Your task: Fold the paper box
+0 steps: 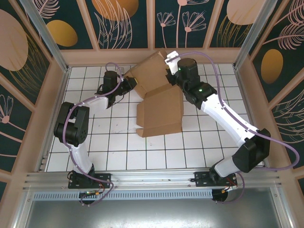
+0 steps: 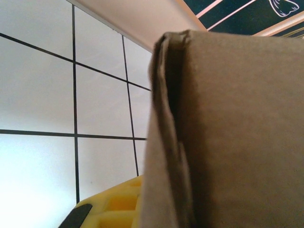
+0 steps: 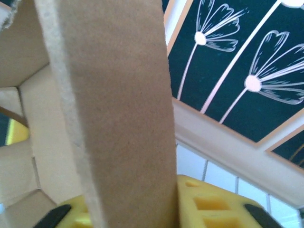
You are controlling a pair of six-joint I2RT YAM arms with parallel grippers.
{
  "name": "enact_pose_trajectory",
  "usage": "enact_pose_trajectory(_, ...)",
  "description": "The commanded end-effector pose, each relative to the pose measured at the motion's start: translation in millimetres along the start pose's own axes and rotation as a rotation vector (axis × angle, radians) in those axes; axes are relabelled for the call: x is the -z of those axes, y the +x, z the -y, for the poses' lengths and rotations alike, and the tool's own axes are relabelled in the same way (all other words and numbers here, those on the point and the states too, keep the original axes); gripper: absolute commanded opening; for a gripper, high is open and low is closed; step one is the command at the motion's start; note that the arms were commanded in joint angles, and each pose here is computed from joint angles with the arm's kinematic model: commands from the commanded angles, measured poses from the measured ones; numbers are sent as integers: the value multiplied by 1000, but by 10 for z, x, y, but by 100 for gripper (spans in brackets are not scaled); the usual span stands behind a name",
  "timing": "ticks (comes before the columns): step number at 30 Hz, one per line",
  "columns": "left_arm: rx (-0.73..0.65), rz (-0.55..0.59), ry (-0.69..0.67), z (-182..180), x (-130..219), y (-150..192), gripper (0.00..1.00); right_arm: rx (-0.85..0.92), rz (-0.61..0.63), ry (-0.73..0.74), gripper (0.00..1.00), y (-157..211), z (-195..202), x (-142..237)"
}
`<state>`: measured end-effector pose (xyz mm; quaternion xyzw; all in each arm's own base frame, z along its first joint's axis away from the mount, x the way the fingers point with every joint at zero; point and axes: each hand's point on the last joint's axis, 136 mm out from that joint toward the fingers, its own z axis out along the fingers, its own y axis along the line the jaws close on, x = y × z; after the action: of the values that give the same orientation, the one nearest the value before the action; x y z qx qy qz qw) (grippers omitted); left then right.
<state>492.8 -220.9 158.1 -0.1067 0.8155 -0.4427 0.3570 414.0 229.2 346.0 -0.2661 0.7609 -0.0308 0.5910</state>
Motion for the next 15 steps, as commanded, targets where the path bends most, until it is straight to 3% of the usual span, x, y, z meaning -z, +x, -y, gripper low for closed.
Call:
enact_pose_trajectory(1, -62, 41, 97, 396, 127, -149, 0, 12, -14, 77, 12, -13, -77, -97)
enact_pose_trajectory(7, -56, 90, 19, 307, 209, -221, 0, 67, -108, 191, 1, 309, -126, -258)
enact_pose_trajectory(15, -54, 128, -220, 46, 535, -253, 0, 18, -152, 240, 0, 672, -378, -369)
